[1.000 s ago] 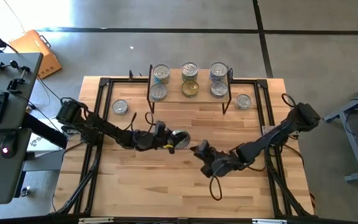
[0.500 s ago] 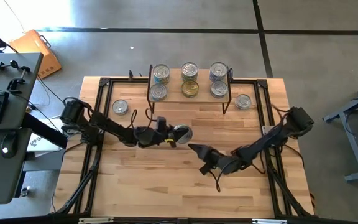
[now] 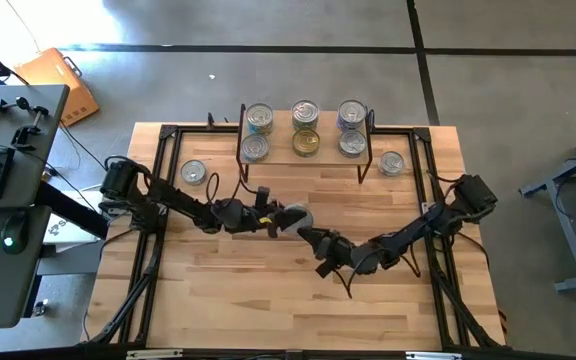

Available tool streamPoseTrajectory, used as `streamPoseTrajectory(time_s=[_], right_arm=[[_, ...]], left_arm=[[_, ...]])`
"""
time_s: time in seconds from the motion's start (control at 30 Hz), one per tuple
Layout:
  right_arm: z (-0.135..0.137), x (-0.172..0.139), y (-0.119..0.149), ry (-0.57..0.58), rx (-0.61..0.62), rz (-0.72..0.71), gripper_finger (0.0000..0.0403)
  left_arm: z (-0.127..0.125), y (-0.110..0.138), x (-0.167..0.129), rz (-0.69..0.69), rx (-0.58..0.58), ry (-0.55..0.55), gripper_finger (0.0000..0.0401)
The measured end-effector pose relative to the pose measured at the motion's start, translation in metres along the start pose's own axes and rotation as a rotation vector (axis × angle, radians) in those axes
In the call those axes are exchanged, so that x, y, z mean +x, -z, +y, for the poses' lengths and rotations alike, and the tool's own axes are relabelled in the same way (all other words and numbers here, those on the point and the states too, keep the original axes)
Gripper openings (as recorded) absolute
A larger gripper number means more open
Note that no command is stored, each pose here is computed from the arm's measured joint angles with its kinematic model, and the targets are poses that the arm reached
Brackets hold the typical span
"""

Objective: Stack canned seafood by type on shelf
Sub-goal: Stack the green tuna can on top of the other green tuna can on the shelf

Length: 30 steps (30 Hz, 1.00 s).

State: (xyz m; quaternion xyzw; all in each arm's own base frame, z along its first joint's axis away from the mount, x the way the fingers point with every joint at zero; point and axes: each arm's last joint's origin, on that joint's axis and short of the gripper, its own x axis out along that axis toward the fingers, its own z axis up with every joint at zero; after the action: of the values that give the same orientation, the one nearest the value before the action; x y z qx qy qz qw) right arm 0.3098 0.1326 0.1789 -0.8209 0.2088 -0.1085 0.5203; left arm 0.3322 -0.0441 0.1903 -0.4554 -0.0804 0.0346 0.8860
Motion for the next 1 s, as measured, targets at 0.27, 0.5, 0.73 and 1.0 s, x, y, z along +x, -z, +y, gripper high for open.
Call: streamPoseTrajectory(time_s=[0.27,0.5,0.73,1.0], right_arm=[[-0.020,0.003,-0.002,0.042,0.045,0.010,0.0203],[-0.018,0.003,-0.003,0.034,0.152,-0.018,0.0129],[-0.016,0.003,-0.003,0.010,0.307,0.017,0.0122],[-0.010,0.003,-0.006,-0.038,0.499,0.009,0.0122]], left_arm=[[-0.003,0.003,0.000,0.081,-0.073,0.063,0.0112],[-0.004,0.003,0.000,0.090,-0.043,0.079,0.0122],[0.004,-0.004,0.003,0.069,-0.001,0.040,0.0174],[0.019,-0.018,0.007,0.126,0.023,0.055,0.0238]])
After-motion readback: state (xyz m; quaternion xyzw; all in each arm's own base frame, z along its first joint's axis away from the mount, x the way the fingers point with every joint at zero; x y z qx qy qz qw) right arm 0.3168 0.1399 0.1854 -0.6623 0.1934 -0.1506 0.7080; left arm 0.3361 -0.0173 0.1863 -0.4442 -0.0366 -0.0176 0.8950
